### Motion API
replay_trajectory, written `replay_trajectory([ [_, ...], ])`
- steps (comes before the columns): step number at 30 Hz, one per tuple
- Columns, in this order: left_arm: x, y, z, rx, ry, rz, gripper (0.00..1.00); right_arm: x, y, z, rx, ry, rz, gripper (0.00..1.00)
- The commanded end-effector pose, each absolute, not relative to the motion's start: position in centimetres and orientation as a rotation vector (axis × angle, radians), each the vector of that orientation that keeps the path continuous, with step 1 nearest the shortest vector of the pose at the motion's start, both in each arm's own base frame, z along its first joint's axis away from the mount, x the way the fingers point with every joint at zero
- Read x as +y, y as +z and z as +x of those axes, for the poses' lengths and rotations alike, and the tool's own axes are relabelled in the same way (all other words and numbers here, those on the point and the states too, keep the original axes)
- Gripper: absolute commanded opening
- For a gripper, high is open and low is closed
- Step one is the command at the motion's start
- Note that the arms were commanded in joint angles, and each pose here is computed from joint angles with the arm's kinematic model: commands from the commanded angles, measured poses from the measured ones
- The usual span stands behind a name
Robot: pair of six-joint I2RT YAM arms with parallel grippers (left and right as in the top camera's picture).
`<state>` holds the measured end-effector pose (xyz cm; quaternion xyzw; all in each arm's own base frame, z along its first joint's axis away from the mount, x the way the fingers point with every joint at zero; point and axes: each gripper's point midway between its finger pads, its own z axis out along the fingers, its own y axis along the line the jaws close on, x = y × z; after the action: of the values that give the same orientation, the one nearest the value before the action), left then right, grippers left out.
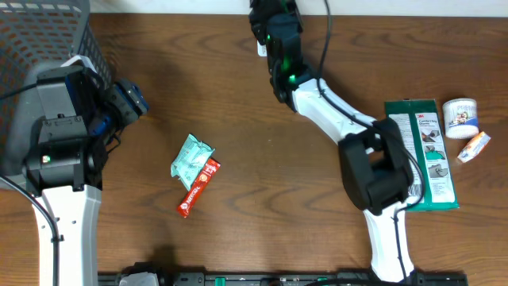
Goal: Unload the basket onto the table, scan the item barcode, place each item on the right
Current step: 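Hold the jar's label under the white scanner with the right gripper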
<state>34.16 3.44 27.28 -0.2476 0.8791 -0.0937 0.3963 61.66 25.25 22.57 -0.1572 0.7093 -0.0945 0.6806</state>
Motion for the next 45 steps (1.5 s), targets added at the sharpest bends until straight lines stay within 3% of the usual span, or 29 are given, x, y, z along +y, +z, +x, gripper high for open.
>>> replay_trajectory([
  [1, 3.8, 27.3, 34.2, 2.221, -0.222, -0.639, 0.81, 25.6, 22.5, 62.2, 1.515, -0.33, -0.457, 0.01],
  [15, 3.8, 27.3, 34.2, 2.221, -0.222, -0.639, 0.82, 28.1, 19.0, 62.5, 1.471, -0.324, -0.659, 0.01],
  [28, 3.8, 27.3, 34.2, 2.221, -0.222, -0.639, 0.81, 26.2, 15.7, 64.0, 1.444, -0.352, -0.609, 0.01],
  [39, 3.8, 27.3, 34.2, 2.221, -0.222, -0.639, 0.81, 25.4, 19.7, 63.7, 1.35, -0.272, -0.407, 0.01],
  [45, 3.8, 27.3, 34.2, 2.221, -0.222, -0.639, 0.81, 25.9, 25.4, 62.5, 1.374, -0.159, -0.331, 0.01],
])
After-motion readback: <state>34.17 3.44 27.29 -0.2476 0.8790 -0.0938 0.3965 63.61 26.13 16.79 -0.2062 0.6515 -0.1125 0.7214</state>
